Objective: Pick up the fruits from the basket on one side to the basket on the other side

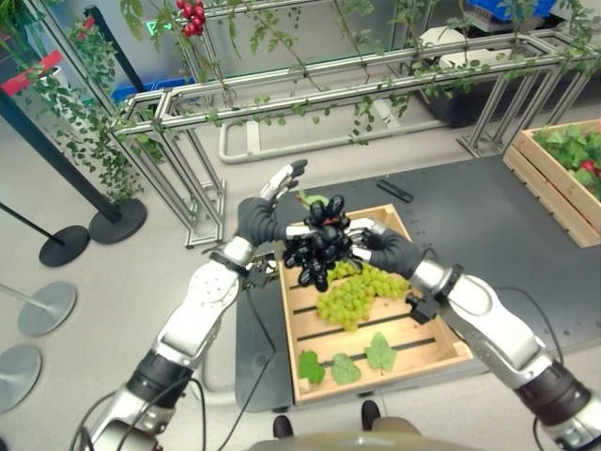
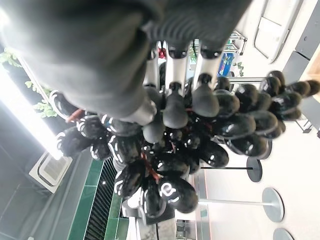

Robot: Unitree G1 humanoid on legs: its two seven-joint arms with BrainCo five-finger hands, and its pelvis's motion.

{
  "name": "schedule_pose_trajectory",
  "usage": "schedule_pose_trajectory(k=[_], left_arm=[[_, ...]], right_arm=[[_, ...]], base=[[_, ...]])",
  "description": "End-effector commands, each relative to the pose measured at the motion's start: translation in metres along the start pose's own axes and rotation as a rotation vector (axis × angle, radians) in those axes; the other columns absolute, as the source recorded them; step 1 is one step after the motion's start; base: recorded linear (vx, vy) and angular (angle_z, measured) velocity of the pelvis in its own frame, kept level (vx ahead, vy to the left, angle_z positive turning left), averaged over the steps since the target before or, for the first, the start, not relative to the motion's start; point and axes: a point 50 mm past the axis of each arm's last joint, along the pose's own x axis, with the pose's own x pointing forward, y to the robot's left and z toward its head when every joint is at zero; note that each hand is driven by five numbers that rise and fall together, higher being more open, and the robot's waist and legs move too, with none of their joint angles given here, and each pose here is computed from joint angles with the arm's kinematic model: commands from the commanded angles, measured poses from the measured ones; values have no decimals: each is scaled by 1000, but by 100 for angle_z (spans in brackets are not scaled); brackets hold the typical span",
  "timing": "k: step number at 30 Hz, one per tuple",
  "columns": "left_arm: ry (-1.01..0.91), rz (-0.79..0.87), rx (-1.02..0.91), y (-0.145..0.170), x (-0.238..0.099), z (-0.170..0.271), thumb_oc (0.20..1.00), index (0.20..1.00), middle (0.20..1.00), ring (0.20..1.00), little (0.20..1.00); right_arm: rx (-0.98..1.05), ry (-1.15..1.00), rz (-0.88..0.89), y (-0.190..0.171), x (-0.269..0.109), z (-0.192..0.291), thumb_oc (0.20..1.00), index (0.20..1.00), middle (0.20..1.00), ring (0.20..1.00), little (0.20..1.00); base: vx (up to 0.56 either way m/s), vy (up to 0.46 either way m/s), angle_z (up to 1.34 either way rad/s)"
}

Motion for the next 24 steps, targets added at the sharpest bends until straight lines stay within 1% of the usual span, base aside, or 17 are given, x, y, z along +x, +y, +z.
schedule_pose_trajectory(k=[1,7,9,19,21,24], left_arm=[[-26,41,-25,7,2,-3,1000,1000,1000,1000,1000],[57,118,-89,17,-8,-21,1000,1000,1000,1000,1000],[88,149,-100,22,-14,-28,1000,1000,1000,1000,1000],[260,364,-159,51,-70,-60,1000,1000,1000,1000,1000],[271,389,-160,54,-74,-62,1000,1000,1000,1000,1000],[262,503,-166,64,-88,-62,1000,1000,1000,1000,1000]], right_arm=[[13,-329,9,12,7,49,200,200,200,200,200],[94,-354,-97,3,1,43,200,200,200,200,200],[91,-361,-116,1,-1,43,200,200,200,200,200],[111,-395,-240,-15,-16,42,200,200,200,200,200],[113,-407,-250,-17,-16,43,200,200,200,200,200],[120,-446,-266,-23,-2,46,200,200,200,200,200]], base=[[0,0,0],[-12,-35,3],[-17,-77,12],[16,-108,0],[14,-36,-20],[54,-3,-49]])
